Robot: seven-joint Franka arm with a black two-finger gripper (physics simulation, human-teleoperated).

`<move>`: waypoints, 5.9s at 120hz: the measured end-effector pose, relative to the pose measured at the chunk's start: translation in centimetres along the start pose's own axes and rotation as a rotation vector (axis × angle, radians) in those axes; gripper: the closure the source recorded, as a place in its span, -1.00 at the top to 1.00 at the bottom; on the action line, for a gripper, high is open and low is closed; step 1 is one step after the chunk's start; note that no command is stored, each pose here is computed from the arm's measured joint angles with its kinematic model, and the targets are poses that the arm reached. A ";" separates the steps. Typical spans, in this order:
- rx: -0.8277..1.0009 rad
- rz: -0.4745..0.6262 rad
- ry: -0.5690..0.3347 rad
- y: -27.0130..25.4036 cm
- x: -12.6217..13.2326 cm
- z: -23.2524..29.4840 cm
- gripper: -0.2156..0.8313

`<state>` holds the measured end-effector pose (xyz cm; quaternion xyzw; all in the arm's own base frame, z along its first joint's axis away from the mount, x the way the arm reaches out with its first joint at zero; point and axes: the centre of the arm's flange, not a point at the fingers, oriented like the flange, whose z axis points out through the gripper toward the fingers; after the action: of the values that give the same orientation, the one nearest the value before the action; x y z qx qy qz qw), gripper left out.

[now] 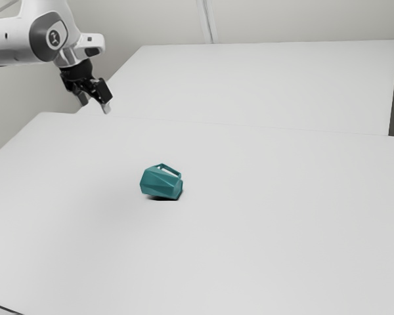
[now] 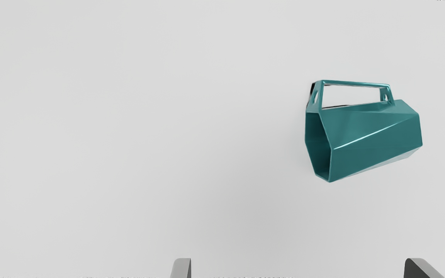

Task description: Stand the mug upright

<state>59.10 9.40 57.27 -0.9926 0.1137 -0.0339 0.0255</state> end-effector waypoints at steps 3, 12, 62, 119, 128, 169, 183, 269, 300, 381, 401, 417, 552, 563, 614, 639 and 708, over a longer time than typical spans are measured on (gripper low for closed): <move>0.000 -0.004 0.001 -0.1 -0.1 0.0 0.59; -0.008 -0.016 0.004 -0.1 -0.1 0.0 0.59; -0.353 -0.250 -0.027 -2.5 -4.6 9.8 0.59; -0.590 -0.335 -0.007 -2.4 -3.0 21.4 0.59; -0.617 -0.333 0.006 -2.4 -2.5 22.7 0.59; -0.728 -0.268 0.066 -2.0 -1.9 26.4 0.59; -0.767 -0.242 0.085 -1.6 -1.4 27.5 0.59; -0.884 -0.124 0.147 1.4 -0.1 28.9 -0.10; -0.882 -0.097 0.167 1.4 0.4 28.3 -0.58; -0.875 -0.022 0.207 3.3 1.8 25.2 -0.89; -0.824 0.030 0.195 3.5 1.8 23.3 -0.90; -0.723 0.115 0.135 4.8 2.4 22.9 -0.91; 0.007 0.500 -0.039 15.9 9.3 24.6 -0.91; 0.010 0.494 -0.045 16.0 9.3 25.0 -0.91; 0.035 0.502 -0.030 16.4 10.4 23.4 0.26; 0.039 0.486 0.014 15.8 10.4 20.0 0.46; -0.097 0.328 0.139 12.4 7.6 8.8 0.58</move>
<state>64.37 -3.99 48.22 -0.9560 0.2773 -0.0920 -0.0251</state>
